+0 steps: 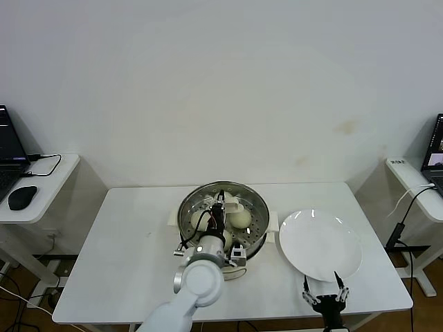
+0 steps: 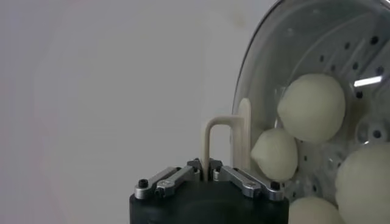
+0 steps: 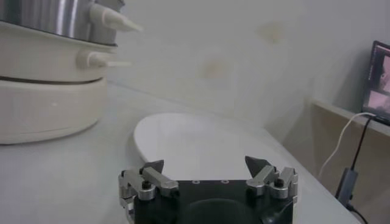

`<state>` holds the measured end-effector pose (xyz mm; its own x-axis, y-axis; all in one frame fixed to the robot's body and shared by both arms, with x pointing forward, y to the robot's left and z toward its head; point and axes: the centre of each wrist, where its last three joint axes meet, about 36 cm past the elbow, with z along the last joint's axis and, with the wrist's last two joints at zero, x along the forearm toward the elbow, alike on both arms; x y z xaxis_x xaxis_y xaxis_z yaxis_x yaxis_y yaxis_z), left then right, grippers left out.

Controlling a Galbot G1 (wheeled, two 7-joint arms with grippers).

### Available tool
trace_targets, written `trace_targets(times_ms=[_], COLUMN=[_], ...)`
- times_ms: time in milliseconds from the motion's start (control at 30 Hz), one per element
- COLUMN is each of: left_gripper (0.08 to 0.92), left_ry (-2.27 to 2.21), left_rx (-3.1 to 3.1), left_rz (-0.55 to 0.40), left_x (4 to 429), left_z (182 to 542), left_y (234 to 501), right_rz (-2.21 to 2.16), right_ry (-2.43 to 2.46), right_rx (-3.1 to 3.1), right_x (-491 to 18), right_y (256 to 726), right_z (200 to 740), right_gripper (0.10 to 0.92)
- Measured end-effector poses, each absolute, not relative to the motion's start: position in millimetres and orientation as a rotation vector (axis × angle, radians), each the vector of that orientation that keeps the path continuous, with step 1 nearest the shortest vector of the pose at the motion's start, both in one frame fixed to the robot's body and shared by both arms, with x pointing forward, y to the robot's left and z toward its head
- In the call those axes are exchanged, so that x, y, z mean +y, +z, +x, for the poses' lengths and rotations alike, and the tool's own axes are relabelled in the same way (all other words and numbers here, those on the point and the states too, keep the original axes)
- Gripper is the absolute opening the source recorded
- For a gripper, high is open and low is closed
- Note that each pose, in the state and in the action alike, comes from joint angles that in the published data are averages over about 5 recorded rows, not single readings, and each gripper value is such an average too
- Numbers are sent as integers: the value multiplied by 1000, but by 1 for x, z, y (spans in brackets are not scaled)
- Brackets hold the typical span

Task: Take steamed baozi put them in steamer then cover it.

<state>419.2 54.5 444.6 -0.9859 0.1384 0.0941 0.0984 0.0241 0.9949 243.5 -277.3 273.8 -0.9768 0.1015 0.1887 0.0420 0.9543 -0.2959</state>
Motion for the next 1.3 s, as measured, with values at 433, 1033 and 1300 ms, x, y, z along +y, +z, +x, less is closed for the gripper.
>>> trace_targets(times_ms=[433,1033,1300], left_gripper=[142,475,709], left_ry=[2177,2129,2020], left_rx=[2217,2247,2312], left_rz=[236,248,251], left_x=[58,68,86], left_z=[428,413,383], left_y=[439,440,452], right_rz=[-101,-89,-94], right_ry=[432,426,428], right_rx=[-2907,-2910,-2915], right_x=[-277,-272,-272], right_y=[273,273,277], right_z=[242,241,240], right_gripper=[823,823,823])
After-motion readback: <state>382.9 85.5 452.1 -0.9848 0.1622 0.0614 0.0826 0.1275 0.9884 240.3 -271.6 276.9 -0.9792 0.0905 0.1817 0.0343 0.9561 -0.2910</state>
